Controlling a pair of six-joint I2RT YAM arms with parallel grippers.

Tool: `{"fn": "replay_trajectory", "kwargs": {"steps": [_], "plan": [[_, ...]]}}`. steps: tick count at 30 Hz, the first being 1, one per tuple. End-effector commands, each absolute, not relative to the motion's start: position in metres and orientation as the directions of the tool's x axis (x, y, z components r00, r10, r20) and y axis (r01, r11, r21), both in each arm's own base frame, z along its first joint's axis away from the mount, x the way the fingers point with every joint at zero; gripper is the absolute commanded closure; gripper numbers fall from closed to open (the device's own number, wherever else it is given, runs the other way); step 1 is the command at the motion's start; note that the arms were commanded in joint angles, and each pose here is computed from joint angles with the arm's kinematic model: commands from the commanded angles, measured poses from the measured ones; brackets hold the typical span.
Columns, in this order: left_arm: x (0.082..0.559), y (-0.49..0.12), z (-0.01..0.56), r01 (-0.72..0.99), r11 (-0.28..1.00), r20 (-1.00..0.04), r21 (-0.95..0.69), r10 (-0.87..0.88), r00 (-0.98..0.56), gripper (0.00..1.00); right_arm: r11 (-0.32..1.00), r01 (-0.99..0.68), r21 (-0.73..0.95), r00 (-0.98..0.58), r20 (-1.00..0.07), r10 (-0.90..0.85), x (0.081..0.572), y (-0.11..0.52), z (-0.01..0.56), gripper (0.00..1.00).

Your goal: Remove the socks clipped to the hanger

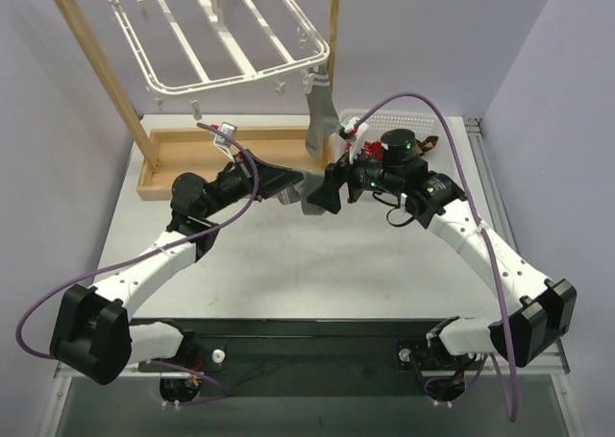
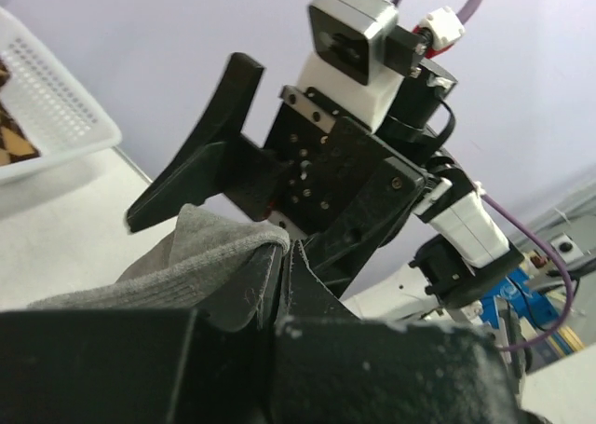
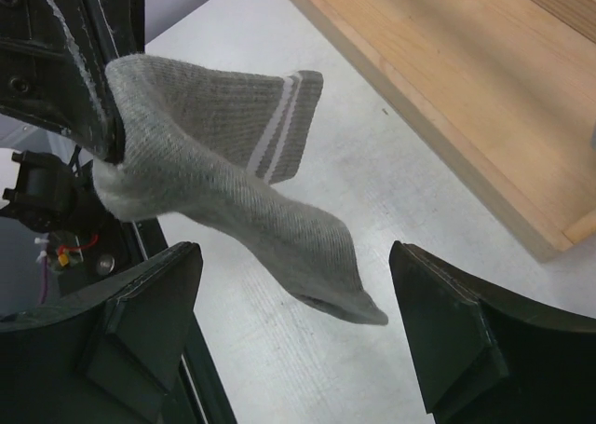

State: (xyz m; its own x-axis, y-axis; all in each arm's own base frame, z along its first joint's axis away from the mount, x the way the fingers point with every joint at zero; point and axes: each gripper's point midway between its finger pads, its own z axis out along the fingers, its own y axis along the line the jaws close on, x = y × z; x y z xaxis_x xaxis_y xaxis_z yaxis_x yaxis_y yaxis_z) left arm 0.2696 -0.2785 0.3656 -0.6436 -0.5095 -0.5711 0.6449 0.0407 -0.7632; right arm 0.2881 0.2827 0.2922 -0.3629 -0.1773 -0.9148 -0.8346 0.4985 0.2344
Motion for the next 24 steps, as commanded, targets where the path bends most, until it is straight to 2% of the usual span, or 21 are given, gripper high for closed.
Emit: {"fn": "replay_trajectory", "kwargs": {"steps": [1,5,8,9,10,13,14,16,17,21,24], "plan": [[0.245,-0.297,0.404,0.729,-0.084,-0.624,-0.679,-0.458,-0.633,1.00,0.369,-0.907,0.204,-0.280,-0.946,-0.165,0.270,0.296,0.314,0.16],[0.242,-0.308,0.408,0.729,-0.106,-0.624,-0.676,-0.444,-0.643,1.00,0.317,-0.929,0.192,-0.239,-0.964,-0.115,0.255,0.296,0.319,0.23],[0.245,-0.312,0.406,0.727,-0.102,-0.623,-0.679,-0.443,-0.645,1.00,0.359,-0.909,0.211,-0.261,-0.961,-0.095,0.262,0.294,0.317,0.73],[0.247,-0.312,0.405,0.724,-0.097,-0.621,-0.683,-0.446,-0.645,1.00,0.372,-0.903,0.214,-0.266,-0.960,-0.093,0.264,0.294,0.317,0.97],[0.250,-0.310,0.407,0.724,-0.086,-0.615,-0.684,-0.466,-0.636,0.99,0.384,-0.897,0.219,-0.273,-0.957,-0.093,0.267,0.293,0.316,1.00],[0.254,-0.300,0.413,0.746,-0.026,-0.626,-0.665,-0.526,-0.576,0.82,0.452,-0.861,0.231,-0.308,-0.946,-0.103,0.280,0.289,0.306,1.00],[0.257,-0.298,0.409,0.752,0.018,-0.643,-0.659,-0.532,-0.551,0.60,0.467,-0.853,0.233,-0.317,-0.942,-0.108,0.282,0.286,0.304,1.00],[0.258,-0.289,0.416,0.763,0.075,-0.657,-0.642,-0.566,-0.497,0.52,0.530,-0.814,0.236,-0.338,-0.935,-0.103,0.297,0.279,0.298,1.00],[0.262,-0.286,0.408,0.753,0.133,-0.676,-0.645,-0.558,-0.481,0.43,0.552,-0.798,0.243,-0.351,-0.931,-0.096,0.302,0.276,0.297,1.00],[0.269,-0.265,0.402,0.717,0.271,-0.701,-0.643,-0.586,-0.407,0.16,0.716,-0.657,0.235,-0.409,-0.909,-0.077,0.342,0.246,0.286,1.00],[0.269,-0.254,0.402,0.706,0.338,-0.726,-0.622,-0.586,-0.359,0.16,0.826,-0.532,0.185,-0.433,-0.898,-0.078,0.377,0.222,0.280,1.00]]}}
